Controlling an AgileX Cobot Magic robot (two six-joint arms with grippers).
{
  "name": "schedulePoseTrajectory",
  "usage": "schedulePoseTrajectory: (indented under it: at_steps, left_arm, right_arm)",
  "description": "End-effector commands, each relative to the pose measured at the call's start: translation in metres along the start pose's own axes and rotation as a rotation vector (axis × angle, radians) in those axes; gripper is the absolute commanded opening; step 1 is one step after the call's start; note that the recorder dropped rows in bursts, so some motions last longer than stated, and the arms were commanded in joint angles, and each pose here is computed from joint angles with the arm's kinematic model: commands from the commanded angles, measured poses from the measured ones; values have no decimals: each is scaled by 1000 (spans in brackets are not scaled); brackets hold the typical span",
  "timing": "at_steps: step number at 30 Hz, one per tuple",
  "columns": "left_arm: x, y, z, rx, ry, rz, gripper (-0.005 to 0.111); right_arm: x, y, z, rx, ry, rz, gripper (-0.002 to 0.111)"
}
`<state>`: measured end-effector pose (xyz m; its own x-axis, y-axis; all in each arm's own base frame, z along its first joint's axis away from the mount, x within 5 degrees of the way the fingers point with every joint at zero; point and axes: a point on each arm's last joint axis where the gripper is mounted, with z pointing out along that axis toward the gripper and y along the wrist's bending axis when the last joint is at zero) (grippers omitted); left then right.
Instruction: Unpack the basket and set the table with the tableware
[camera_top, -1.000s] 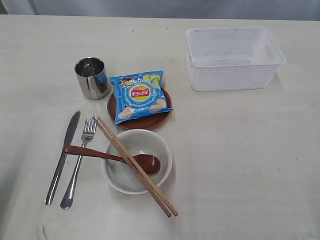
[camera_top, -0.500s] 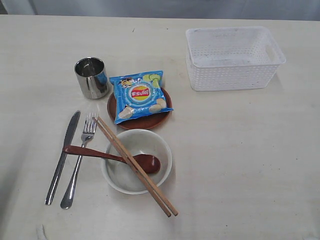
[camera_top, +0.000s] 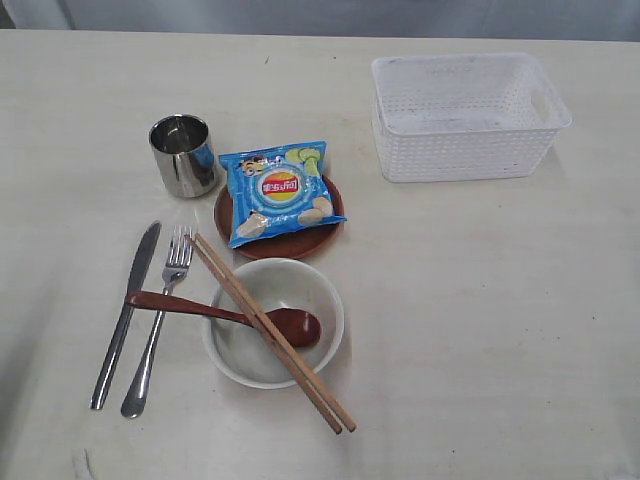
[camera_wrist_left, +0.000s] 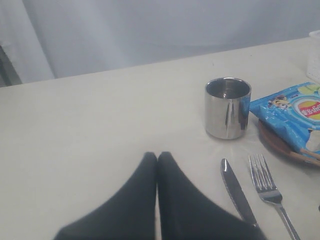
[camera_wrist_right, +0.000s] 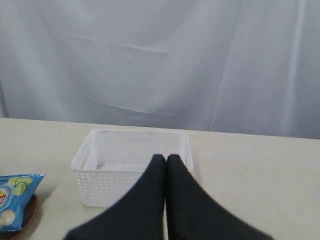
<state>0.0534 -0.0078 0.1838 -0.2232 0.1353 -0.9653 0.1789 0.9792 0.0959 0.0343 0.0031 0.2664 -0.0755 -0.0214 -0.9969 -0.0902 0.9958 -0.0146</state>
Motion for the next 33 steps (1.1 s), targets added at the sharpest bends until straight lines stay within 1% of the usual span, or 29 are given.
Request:
schedulePoseTrajectory:
  at_steps: [1, 4, 7, 8, 11, 17, 33]
  left_arm:
    - [0, 0, 0, -2, -4, -2, 0]
    - [0, 0, 0, -2, -4, -2, 0]
    - [0, 0, 0, -2, -4, -2, 0]
    - [0, 0, 0, -2, -4, -2, 0]
    - [0, 0, 0, -2, -4, -2, 0]
    - [0, 0, 0, -2, -4, -2, 0]
    - [0, 0, 0, -2, -4, -2, 0]
  right_arm:
    - [28, 0, 18, 15, -128, -38, 0]
    - [49, 0, 25, 19, -129, -88, 0]
    - [52, 0, 26, 17, -155, -103, 0]
    - [57, 0, 26, 18, -106, -111, 0]
    - [62, 0, 27, 19, -41, -135, 0]
    - [79, -1, 26, 19, 138, -131, 0]
    - [80, -1, 26, 20, 154, -107, 0]
